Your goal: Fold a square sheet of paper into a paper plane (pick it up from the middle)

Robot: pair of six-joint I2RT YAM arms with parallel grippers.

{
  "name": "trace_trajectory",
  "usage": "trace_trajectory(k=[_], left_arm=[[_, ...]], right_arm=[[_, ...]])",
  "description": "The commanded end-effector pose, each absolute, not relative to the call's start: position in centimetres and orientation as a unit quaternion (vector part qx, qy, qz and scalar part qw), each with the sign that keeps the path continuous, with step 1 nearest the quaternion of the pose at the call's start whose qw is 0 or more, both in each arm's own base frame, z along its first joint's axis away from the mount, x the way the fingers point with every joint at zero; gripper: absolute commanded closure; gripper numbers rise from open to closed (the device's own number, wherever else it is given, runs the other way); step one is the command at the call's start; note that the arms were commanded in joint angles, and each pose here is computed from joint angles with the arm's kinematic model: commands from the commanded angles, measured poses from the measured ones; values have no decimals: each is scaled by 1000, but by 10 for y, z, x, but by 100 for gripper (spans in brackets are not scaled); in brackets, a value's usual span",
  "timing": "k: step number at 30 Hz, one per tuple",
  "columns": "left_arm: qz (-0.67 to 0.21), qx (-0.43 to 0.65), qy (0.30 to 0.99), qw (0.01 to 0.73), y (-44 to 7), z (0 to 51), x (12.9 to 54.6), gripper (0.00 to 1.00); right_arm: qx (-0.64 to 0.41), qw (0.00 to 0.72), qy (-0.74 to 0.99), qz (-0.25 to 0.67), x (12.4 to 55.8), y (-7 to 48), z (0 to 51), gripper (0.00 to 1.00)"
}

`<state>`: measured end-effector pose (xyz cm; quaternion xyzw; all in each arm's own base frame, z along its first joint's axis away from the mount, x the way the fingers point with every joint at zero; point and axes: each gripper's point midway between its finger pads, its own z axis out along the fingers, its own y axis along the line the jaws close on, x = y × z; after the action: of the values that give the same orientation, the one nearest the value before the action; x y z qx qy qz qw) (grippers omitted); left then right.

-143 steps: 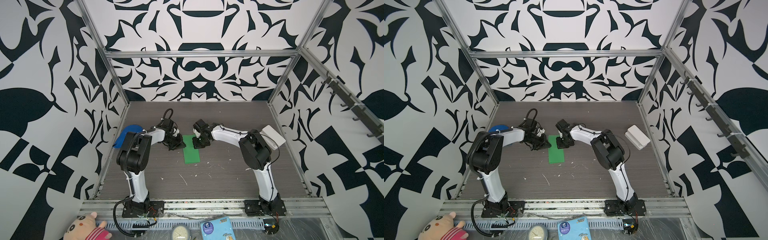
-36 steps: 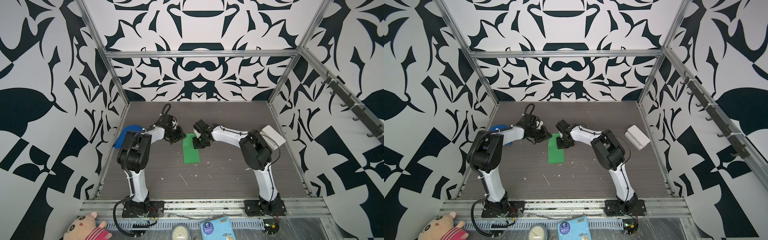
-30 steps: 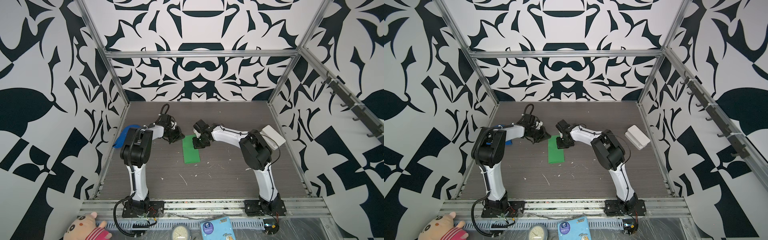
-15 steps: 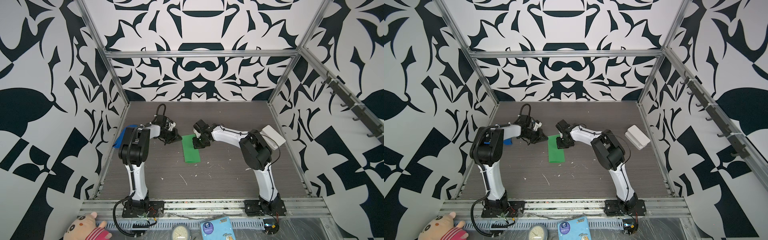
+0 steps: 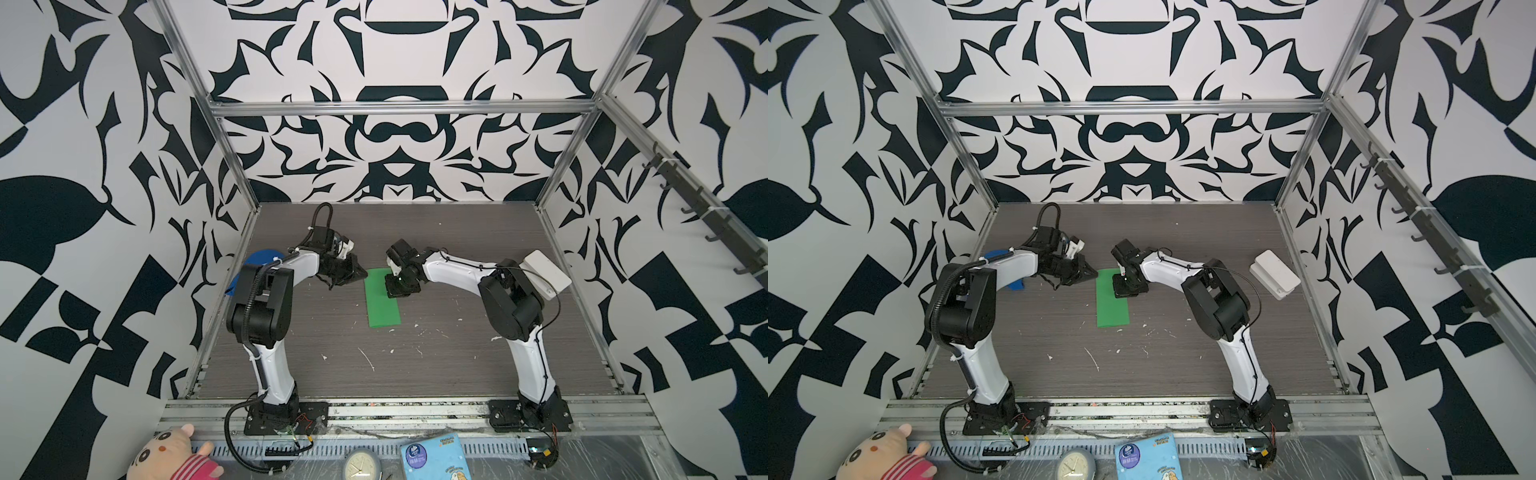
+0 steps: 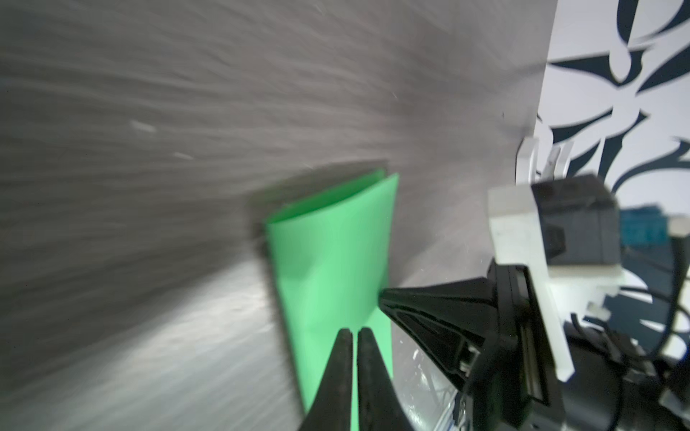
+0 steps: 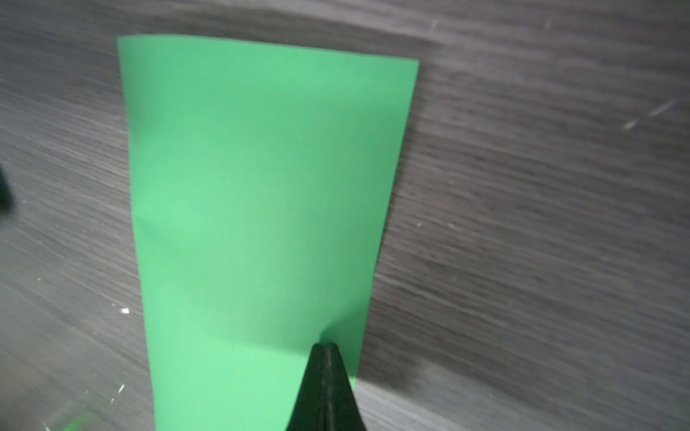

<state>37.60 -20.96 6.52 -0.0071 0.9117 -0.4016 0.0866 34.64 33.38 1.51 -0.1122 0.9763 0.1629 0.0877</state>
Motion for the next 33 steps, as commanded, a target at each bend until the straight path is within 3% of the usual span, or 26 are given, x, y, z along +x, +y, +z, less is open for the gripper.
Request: trace_trajectory(k=[1, 12, 21, 27, 33], left_arm=[[-396, -17, 917, 44, -217, 45, 361, 92], [-354, -42, 934, 2, -192, 7, 364, 94], [-344, -57, 937, 12, -151, 13, 380, 93], [-391, -43, 916, 71, -170, 65, 382, 92], [-412, -25, 910, 37, -211, 60, 355, 92]], right_arm=[[-91, -6, 996, 6, 309, 260, -68, 100], [-89, -10, 996, -6, 306, 254, -70, 100], [-89, -8, 996, -6, 306, 254, -68, 100], [-90, 1, 996, 2, 313, 260, -61, 100], [-93, 2, 996, 2, 314, 261, -61, 100]])
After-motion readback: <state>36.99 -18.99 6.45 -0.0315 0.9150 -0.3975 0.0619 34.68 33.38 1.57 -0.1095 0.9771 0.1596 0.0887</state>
